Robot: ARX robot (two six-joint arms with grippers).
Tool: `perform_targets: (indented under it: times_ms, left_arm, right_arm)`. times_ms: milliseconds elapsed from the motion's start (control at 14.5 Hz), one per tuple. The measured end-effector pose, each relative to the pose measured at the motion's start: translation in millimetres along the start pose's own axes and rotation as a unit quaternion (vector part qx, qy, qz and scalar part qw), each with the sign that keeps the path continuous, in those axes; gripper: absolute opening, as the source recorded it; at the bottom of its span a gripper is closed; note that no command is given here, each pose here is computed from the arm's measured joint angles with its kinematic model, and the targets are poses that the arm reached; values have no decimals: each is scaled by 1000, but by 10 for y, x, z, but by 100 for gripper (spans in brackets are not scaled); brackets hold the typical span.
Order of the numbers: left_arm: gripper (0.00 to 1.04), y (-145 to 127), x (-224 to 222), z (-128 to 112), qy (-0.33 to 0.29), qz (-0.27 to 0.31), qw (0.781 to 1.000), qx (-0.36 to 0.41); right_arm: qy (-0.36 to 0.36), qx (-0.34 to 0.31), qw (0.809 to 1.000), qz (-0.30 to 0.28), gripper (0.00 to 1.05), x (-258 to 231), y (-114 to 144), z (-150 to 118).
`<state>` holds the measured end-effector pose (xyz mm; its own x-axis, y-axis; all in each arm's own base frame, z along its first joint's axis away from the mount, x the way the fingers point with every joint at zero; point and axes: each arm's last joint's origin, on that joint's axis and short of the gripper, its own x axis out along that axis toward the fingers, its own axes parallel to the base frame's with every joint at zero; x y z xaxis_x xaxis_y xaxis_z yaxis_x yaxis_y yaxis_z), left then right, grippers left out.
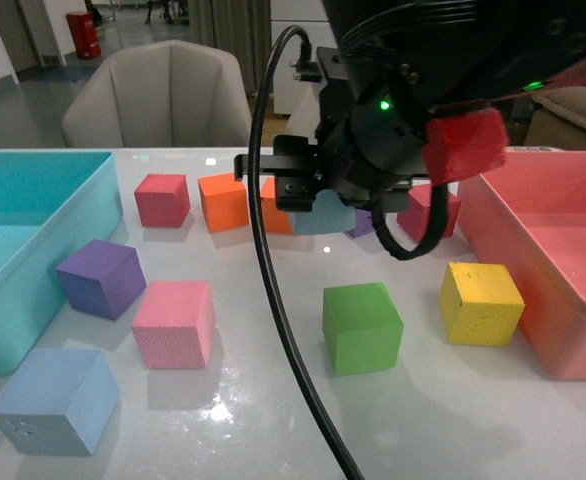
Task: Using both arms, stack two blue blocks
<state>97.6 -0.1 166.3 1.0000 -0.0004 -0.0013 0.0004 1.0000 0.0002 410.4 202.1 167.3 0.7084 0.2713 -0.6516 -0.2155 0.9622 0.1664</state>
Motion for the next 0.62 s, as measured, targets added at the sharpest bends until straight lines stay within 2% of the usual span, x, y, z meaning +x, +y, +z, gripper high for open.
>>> perform_targets:
  times_ms: [275,413,482,620]
  left_arm:
    - [98,0,0,-1,0,0,1000,0]
    - [98,0,0,-1,0,0,1000,0]
    - [98,0,0,-1,0,0,1000,0]
    - [98,0,0,-1,0,0,1000,0]
  right_arm:
    - [42,22,999,7,44,437,116,-20]
    - [103,76,992,-6,44,863,209,-128]
    - [117,68,991,-25,43,966,295,-183]
    - [130,61,989,-36,43,1034,304,-257]
